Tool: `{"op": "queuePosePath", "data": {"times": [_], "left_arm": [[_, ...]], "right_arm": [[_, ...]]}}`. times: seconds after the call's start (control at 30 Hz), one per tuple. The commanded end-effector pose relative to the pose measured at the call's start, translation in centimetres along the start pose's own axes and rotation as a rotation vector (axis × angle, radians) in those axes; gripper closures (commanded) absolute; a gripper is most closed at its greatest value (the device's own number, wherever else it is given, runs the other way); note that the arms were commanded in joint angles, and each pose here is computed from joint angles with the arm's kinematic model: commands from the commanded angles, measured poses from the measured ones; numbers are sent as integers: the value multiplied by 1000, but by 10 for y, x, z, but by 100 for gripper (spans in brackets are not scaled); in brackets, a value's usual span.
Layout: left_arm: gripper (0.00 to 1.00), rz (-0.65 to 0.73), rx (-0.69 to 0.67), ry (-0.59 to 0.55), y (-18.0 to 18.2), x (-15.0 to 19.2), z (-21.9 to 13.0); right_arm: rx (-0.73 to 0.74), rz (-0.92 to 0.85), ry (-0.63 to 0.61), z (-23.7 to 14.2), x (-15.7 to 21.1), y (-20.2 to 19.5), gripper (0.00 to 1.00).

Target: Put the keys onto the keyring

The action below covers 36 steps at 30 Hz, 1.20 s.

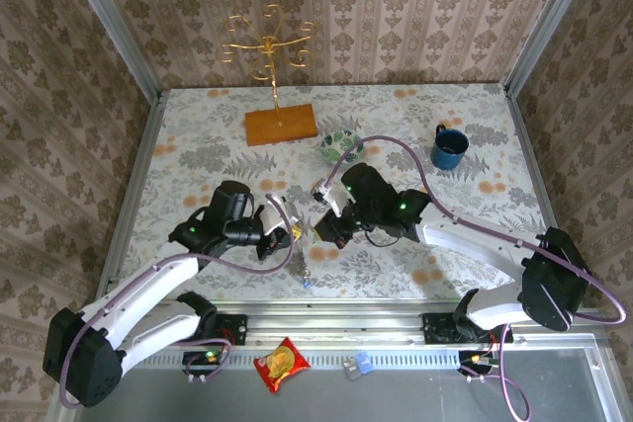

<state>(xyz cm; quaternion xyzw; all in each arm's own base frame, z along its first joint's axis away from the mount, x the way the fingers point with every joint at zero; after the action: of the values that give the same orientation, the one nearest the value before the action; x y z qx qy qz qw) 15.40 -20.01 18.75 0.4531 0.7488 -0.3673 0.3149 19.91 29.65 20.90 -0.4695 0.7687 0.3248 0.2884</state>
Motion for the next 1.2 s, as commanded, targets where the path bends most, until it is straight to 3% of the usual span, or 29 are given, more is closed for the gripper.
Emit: {"op": "queuePosePath", "data": {"times": [0.0,1.17], "left_arm": [[100,41,29,-44,-7,-17,-4],[100,32,53,-30,-10,-15,-1]], "right_arm": [[-36,-56,-19,-2,-14,9,100],[9,-100,-33,14,-26,8,100]]}}
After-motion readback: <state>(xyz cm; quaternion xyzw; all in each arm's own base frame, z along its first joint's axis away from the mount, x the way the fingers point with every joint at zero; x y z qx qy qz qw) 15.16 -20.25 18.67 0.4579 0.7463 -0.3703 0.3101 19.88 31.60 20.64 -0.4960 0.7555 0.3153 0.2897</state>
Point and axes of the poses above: each hand's point on the last joint's axis, 136 mm out from that joint toward the fingers, its own z axis out along the fingers, its own y axis along the line the jaws close on, x = y × z, the point moved 5 cm from there along -z, back along the fingers, and after that the axes turned 12 degrees about -z, right-handed, at the moved point
